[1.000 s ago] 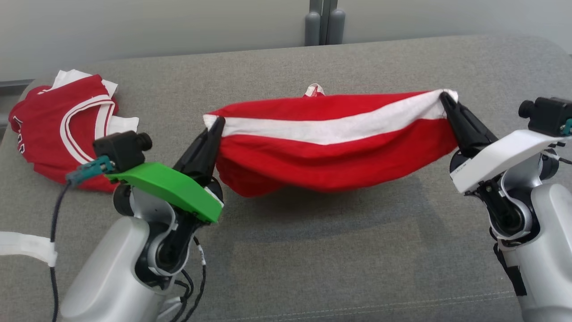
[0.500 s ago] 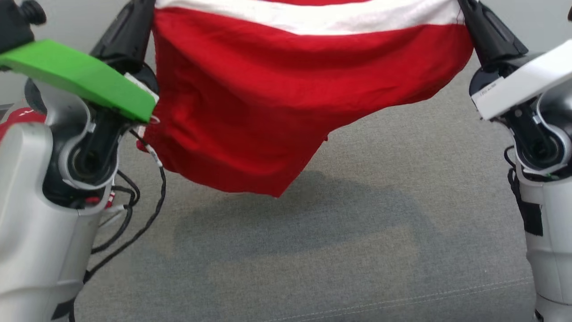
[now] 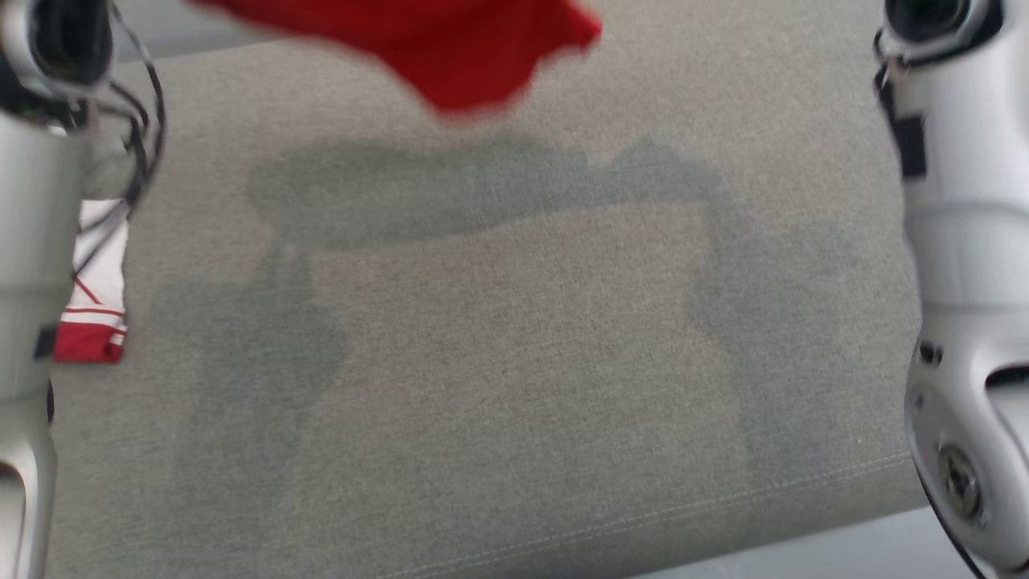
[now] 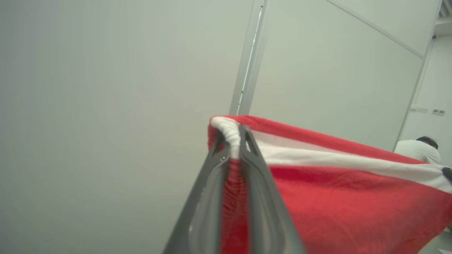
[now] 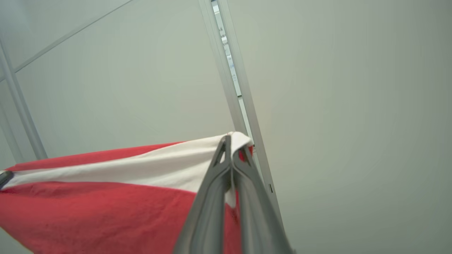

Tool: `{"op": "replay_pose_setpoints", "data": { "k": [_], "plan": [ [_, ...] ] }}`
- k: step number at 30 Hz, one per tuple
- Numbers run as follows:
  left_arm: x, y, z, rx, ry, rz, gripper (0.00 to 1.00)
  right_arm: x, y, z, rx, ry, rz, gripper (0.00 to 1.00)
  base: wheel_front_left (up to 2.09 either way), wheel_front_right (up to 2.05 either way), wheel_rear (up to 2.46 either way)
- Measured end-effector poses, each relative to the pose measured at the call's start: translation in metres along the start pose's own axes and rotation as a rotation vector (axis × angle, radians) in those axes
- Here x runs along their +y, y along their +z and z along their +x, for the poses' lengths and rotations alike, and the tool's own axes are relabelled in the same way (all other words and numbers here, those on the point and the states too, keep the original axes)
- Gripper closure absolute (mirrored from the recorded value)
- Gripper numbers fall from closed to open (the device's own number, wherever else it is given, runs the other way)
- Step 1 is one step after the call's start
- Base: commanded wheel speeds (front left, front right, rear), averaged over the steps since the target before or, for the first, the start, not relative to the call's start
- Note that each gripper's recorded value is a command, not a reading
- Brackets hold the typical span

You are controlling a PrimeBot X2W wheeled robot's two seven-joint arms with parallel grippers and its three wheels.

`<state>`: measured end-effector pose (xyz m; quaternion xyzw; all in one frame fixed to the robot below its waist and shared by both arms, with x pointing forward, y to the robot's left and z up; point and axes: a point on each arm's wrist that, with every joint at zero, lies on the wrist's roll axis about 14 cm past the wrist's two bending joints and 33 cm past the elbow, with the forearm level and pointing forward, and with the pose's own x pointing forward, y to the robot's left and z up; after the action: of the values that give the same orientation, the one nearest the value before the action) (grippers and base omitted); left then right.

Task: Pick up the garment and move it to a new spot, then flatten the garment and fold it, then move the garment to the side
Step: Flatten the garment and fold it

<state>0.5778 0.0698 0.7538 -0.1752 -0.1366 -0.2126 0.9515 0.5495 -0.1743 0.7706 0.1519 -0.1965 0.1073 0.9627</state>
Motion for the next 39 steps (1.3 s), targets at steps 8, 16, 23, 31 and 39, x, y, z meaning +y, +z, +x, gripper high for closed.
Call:
{"op": "replay_pose_setpoints", "data": {
  "k": [8,16,23,31,39],
  "plan": [
    [-0.006,-0.016,0.045,-0.188,-0.113,-0.017,1.0,-0.02,0.005,0.036,-0.182,-0.027,-0.055,1.0,0.0,0.0,0.0],
    [0.047,-0.205,-0.003,0.13,-0.043,-0.124,1.0,-0.054,-0.189,-0.041,0.218,-0.068,0.012,1.0,0.0,0.0,0.0],
    [0.044,-0.264,-0.064,0.213,-0.005,-0.243,1.0,-0.068,-0.241,-0.112,0.357,-0.105,0.086,1.0,0.0,0.0,0.0],
    [0.029,-0.24,-0.119,0.19,-0.003,-0.24,1.0,-0.063,-0.212,-0.143,0.308,-0.081,0.066,1.0,0.0,0.0,0.0],
    [0.009,-0.216,-0.179,0.184,0.063,-0.28,1.0,-0.053,-0.191,-0.192,0.3,-0.103,0.079,1.0,0.0,0.0,0.0]
  ]
}}
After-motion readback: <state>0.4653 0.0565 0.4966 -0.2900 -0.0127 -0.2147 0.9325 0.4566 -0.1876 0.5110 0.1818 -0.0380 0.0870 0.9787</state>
